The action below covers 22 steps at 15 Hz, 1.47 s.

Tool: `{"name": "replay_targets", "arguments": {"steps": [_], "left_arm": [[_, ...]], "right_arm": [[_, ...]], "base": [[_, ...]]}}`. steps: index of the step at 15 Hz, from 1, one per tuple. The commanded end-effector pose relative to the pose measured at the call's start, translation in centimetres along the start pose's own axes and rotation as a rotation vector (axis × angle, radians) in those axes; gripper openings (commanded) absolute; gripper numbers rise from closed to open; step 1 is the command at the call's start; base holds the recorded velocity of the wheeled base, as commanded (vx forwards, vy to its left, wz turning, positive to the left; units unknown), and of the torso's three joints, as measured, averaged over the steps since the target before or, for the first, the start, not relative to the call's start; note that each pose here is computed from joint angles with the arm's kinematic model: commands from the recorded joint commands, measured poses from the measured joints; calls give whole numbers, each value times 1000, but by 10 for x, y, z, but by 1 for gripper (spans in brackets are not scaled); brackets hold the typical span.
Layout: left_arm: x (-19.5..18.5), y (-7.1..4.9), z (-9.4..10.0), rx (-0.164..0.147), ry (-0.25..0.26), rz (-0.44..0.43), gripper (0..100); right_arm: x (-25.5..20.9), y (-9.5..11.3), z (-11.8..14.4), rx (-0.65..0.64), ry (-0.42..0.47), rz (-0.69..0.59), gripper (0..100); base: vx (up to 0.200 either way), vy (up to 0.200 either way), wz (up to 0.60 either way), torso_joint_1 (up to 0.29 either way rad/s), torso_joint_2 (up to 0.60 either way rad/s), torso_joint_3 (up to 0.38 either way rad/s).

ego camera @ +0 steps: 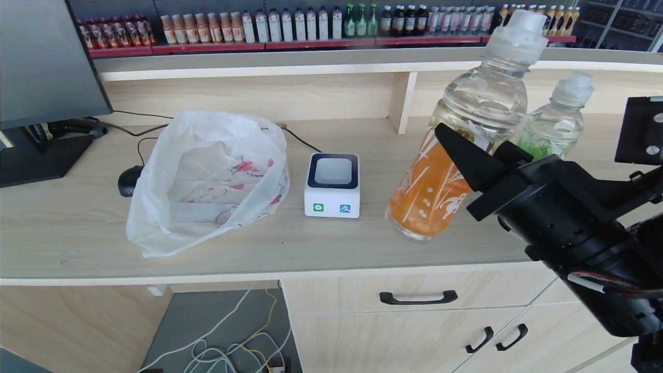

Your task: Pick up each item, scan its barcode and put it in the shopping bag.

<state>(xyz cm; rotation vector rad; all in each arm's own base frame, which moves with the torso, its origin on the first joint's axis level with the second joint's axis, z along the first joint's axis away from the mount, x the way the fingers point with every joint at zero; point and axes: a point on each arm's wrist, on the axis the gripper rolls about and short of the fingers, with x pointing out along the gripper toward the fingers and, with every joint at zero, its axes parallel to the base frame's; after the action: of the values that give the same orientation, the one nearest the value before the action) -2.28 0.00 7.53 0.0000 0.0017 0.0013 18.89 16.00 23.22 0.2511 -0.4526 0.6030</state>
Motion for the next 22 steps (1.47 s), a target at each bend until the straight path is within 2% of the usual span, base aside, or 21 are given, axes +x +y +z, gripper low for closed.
{"name": "replay_targets", "arguments": {"steps": [1, 8, 14, 17, 22], "left_arm": [[0, 0, 0, 0, 0, 0, 100], [0, 0, 0, 0, 0, 0, 100], [0, 0, 0, 2, 0, 0, 100], [0, 0, 0, 2, 0, 0, 100], [0, 0, 0, 2, 0, 0, 100]], "right_arm": [[-2, 1, 6, 5, -16, 6, 0], [-6, 0, 19, 14, -54, 7, 0], [6, -2, 17, 11, -73, -7, 0], [19, -17, 21, -4, -114, -54, 0], [31, -16, 18, 58, -111, -47, 0]], "base": [[0, 200, 0, 17, 12, 2], [0, 200, 0, 0, 2, 0], [0, 0, 0, 0, 0, 0], [0, 0, 0, 0, 0, 0], [0, 0, 0, 0, 0, 0]]}}
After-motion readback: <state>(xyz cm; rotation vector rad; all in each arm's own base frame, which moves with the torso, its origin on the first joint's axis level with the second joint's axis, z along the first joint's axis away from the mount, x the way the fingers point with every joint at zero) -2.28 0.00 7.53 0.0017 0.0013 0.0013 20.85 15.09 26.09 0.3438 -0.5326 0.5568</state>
